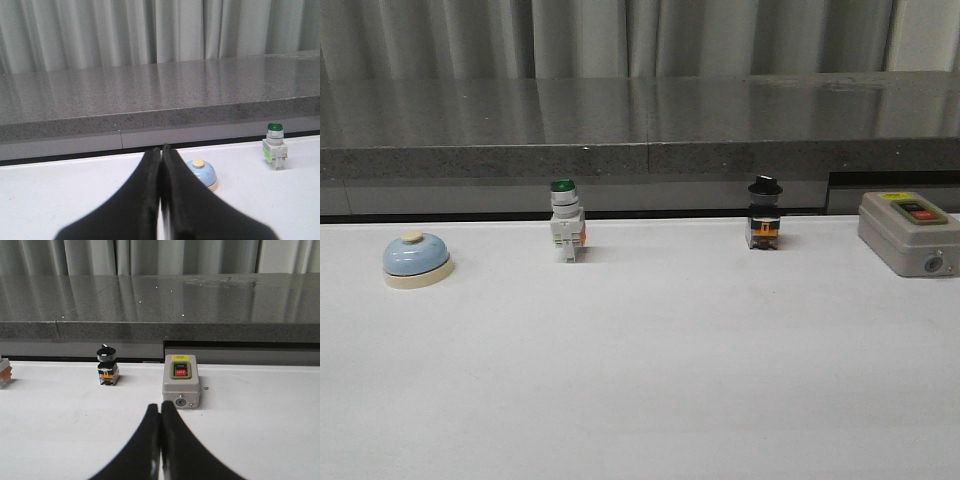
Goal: Place and press bell with both arms
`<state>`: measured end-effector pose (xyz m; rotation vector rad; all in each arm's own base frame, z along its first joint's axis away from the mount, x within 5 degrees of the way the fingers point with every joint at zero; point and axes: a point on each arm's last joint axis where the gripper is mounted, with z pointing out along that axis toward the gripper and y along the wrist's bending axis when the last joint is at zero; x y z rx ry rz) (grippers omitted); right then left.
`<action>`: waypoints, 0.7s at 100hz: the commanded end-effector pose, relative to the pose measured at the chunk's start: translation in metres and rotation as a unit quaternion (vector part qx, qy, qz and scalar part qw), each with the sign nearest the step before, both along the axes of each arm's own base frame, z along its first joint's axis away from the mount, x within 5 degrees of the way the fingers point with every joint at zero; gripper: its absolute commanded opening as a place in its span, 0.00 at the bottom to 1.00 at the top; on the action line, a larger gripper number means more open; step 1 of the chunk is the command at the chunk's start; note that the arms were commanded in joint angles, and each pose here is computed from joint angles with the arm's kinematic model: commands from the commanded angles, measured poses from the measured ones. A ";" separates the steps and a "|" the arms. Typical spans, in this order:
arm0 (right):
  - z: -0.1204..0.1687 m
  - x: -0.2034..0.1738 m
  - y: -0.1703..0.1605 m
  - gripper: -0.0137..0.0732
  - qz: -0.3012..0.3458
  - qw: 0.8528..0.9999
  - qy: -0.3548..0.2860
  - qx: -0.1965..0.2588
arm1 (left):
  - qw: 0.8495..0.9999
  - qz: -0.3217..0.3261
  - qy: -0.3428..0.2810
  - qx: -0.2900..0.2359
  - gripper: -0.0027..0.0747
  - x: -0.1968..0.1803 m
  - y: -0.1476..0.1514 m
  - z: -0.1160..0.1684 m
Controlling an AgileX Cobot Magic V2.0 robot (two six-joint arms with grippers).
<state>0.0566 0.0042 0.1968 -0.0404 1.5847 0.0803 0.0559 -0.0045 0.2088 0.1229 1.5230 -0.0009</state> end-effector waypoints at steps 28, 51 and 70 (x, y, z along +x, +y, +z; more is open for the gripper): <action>0.014 -0.003 0.000 0.09 -0.001 0.998 -0.062 -0.002 | 0.999 -0.001 -0.038 -0.006 0.01 -0.001 0.000 -0.003; 0.014 -0.003 0.000 0.09 -0.001 0.998 -0.062 -0.002 | 0.998 -0.003 -0.055 -0.031 0.01 -0.005 0.000 0.020; 0.014 -0.003 0.000 0.09 -0.001 0.998 -0.062 -0.002 | 0.999 -0.004 -0.014 -0.039 0.01 -0.003 0.000 0.057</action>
